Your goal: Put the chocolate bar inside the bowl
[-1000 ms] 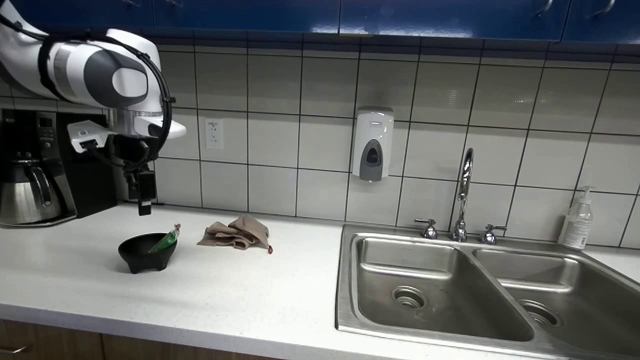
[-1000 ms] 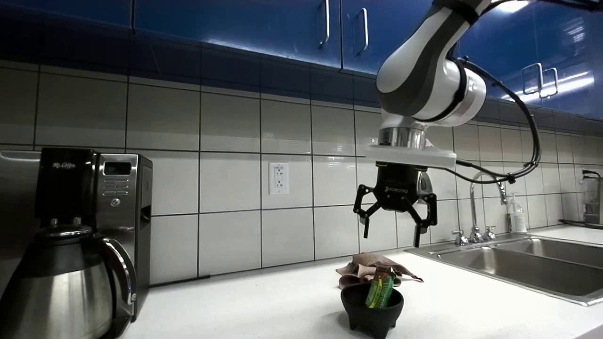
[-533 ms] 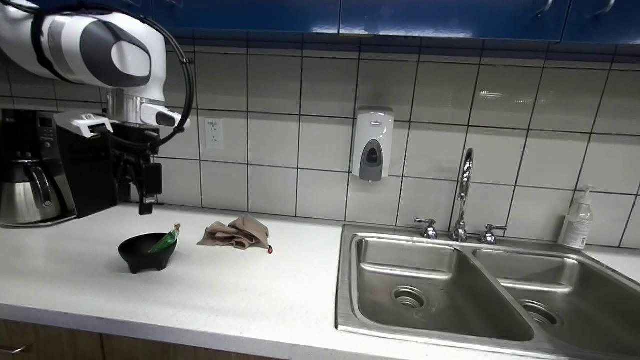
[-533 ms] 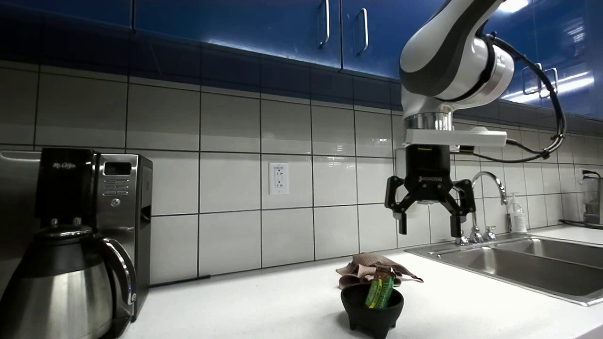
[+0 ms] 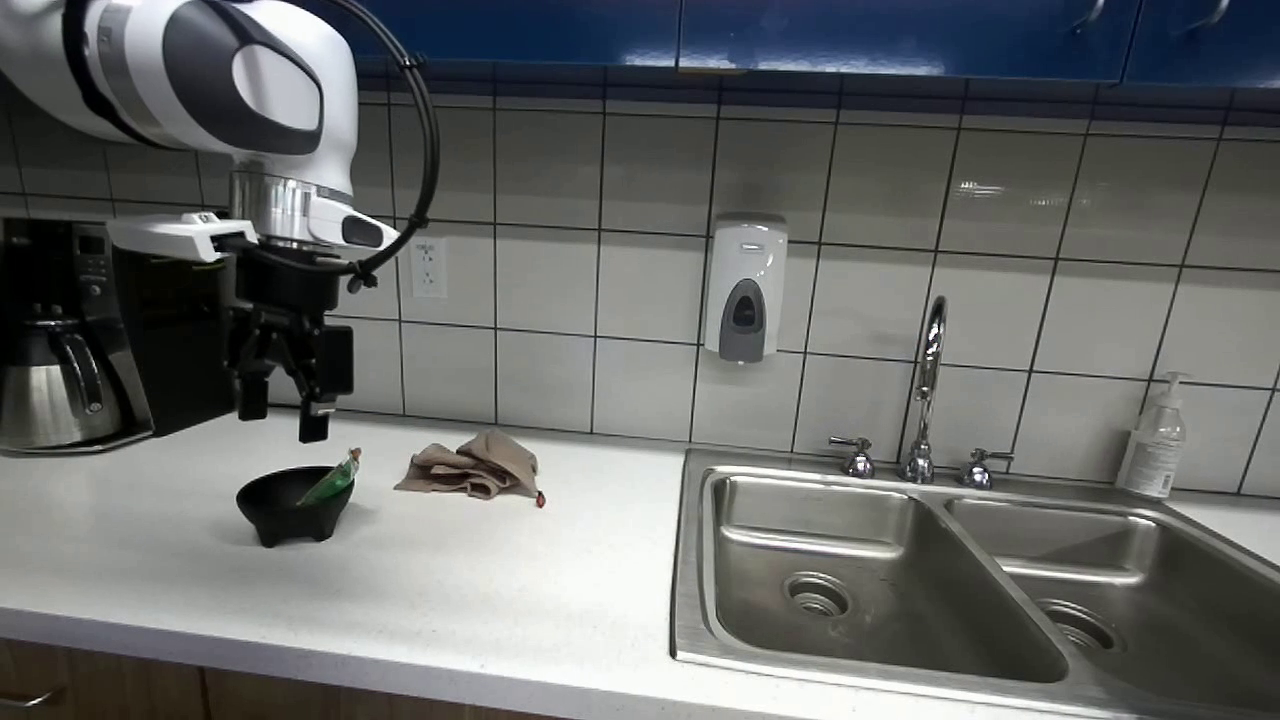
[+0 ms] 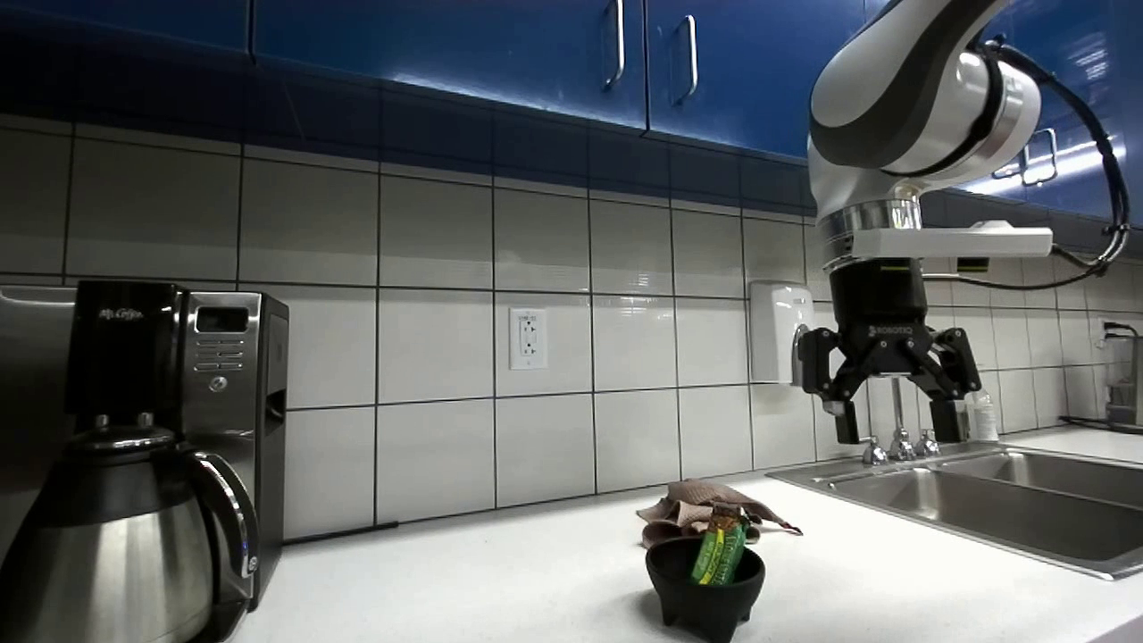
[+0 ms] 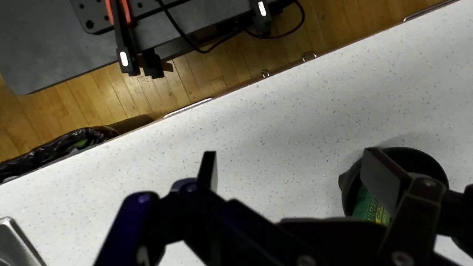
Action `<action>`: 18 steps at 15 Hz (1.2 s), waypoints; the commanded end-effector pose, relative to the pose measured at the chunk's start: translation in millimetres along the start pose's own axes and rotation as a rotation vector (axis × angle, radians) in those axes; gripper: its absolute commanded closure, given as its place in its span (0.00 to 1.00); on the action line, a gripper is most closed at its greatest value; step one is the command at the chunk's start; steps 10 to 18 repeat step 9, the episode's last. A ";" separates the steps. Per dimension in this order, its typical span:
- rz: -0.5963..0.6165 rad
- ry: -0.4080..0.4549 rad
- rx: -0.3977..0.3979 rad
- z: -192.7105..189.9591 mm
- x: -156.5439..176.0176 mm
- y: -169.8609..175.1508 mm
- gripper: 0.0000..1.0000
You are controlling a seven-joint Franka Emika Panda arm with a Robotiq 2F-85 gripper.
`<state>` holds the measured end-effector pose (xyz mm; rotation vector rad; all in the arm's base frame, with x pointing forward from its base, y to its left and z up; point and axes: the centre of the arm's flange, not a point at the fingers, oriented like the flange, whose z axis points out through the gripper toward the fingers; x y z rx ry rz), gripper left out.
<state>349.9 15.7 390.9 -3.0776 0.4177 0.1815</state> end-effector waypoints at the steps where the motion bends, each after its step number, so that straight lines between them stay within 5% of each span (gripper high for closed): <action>1: -0.006 0.002 -0.008 -0.1 -1.4 2.2 0.00; 18: -0.013 0.005 -0.019 0.9 -4.8 4.9 0.00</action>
